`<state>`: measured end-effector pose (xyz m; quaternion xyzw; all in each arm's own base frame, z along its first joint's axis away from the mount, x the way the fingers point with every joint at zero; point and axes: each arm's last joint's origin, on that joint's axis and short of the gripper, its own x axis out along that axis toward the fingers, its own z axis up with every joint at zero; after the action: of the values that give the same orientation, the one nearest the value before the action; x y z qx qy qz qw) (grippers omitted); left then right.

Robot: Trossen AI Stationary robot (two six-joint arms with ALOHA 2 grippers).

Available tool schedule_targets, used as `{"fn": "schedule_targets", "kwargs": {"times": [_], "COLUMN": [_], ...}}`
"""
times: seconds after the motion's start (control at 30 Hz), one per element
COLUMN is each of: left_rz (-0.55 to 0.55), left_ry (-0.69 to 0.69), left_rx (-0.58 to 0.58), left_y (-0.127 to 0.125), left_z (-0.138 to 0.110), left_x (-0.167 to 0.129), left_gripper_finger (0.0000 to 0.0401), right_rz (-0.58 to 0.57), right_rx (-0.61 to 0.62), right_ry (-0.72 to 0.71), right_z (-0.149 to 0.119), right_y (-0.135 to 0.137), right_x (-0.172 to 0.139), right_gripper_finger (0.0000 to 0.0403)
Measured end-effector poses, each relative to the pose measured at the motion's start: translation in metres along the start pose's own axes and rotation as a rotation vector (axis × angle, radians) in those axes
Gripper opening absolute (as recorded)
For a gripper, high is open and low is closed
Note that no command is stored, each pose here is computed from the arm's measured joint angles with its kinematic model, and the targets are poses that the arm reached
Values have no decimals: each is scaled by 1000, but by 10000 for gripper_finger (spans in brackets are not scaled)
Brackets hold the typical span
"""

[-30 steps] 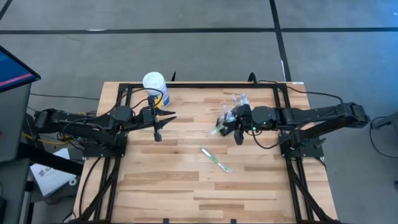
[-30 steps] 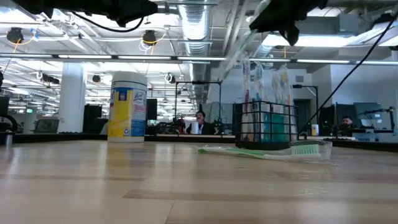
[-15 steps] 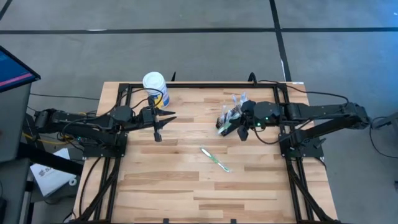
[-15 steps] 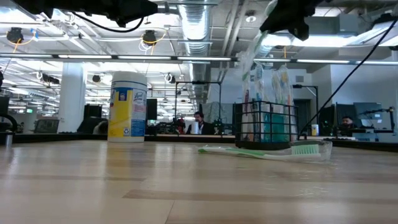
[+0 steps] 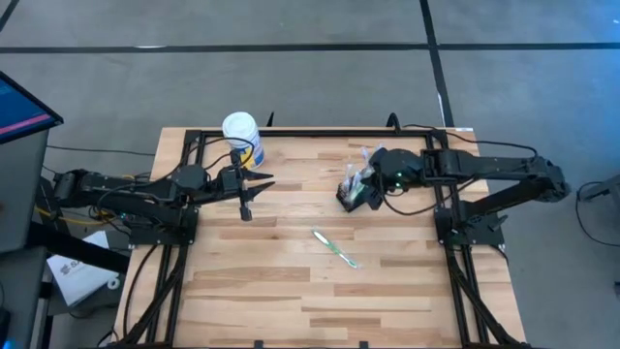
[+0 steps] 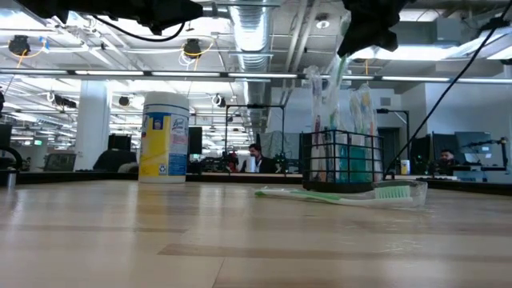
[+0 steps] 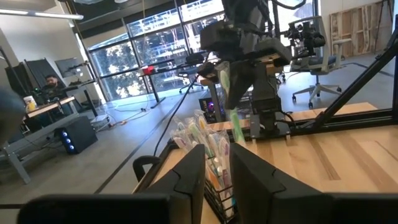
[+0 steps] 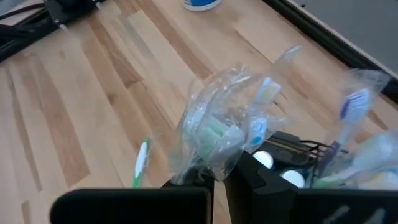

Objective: Pick & Place toothbrushing station
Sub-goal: Put the green toothbrush into the mesh organizer

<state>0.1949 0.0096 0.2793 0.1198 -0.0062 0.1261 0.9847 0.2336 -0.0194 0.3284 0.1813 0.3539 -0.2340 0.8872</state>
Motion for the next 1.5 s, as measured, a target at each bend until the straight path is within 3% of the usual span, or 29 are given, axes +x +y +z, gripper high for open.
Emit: {"fn": "schedule_targets", "kwargs": {"times": [1.03,1.5], "left_rz": [-1,-1], "left_ry": [3,4], "left_rx": [1,1], "left_y": [0,0], "left_z": [0,0], "left_x": [0,0], "left_gripper_finger": [66,66], "right_rz": [-77,-103], "right_rx": [1,-52], "right_ry": [6,128], "right_z": [1,-2], "right_y": [-12,-4], "right_x": [8,55], "right_gripper_finger": [5,6]}}
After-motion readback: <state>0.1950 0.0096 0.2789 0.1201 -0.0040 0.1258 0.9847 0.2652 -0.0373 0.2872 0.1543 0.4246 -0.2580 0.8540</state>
